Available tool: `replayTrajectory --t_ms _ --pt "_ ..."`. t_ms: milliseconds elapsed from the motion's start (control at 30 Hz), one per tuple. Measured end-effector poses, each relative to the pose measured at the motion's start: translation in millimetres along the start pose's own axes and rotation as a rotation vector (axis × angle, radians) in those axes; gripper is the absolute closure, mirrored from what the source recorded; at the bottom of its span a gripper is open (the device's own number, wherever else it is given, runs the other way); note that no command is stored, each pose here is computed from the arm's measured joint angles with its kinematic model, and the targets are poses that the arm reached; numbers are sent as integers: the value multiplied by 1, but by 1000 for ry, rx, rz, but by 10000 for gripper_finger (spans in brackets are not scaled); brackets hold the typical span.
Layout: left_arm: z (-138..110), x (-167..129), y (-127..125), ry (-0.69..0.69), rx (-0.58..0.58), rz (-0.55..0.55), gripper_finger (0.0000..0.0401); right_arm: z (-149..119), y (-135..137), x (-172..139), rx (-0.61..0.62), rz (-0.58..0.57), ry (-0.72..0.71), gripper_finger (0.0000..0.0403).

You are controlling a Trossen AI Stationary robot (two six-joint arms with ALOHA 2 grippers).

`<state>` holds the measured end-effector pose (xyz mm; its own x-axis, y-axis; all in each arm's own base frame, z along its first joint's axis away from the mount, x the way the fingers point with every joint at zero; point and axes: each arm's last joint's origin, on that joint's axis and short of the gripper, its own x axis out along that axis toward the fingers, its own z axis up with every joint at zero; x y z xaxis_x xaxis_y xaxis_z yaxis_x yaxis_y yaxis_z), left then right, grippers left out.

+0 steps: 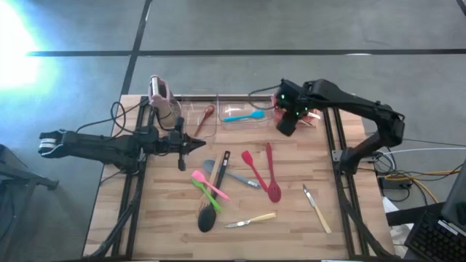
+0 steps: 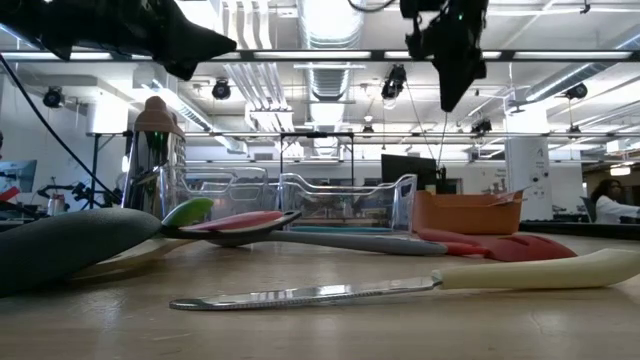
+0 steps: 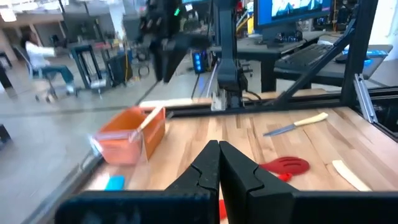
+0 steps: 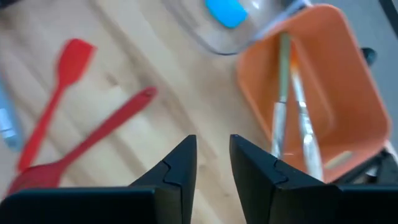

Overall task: Pick & Place Kitchen Items
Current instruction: Put the pink spatula into the right transparent bin

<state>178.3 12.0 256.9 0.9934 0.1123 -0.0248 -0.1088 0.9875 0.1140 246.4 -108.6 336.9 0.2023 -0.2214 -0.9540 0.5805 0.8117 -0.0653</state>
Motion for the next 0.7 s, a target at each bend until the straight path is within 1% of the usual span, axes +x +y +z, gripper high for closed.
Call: replayTrajectory --t_ms 67,133,267,367,467,567,700 --pt "-3 0 0 34 -4 -4 392 -4 14 -5 -23 21 -12 320" --pt "-6 0 -1 59 0 -8 381 -9 28 -8 -52 40 -19 324" --pt "-8 0 -3 127 7 -43 335 -18 52 -13 -112 71 -24 330" --pt "-10 -3 -5 253 38 -93 299 -24 65 -16 -162 87 -27 335" --pt "-12 -5 -6 373 53 -143 278 -27 72 -17 -186 90 -31 334" --pt "-11 -5 -10 428 58 -209 271 -27 73 -17 -162 89 -31 331" --pt "-11 -1 -17 487 98 -276 272 -27 73 -17 -141 88 -29 328"
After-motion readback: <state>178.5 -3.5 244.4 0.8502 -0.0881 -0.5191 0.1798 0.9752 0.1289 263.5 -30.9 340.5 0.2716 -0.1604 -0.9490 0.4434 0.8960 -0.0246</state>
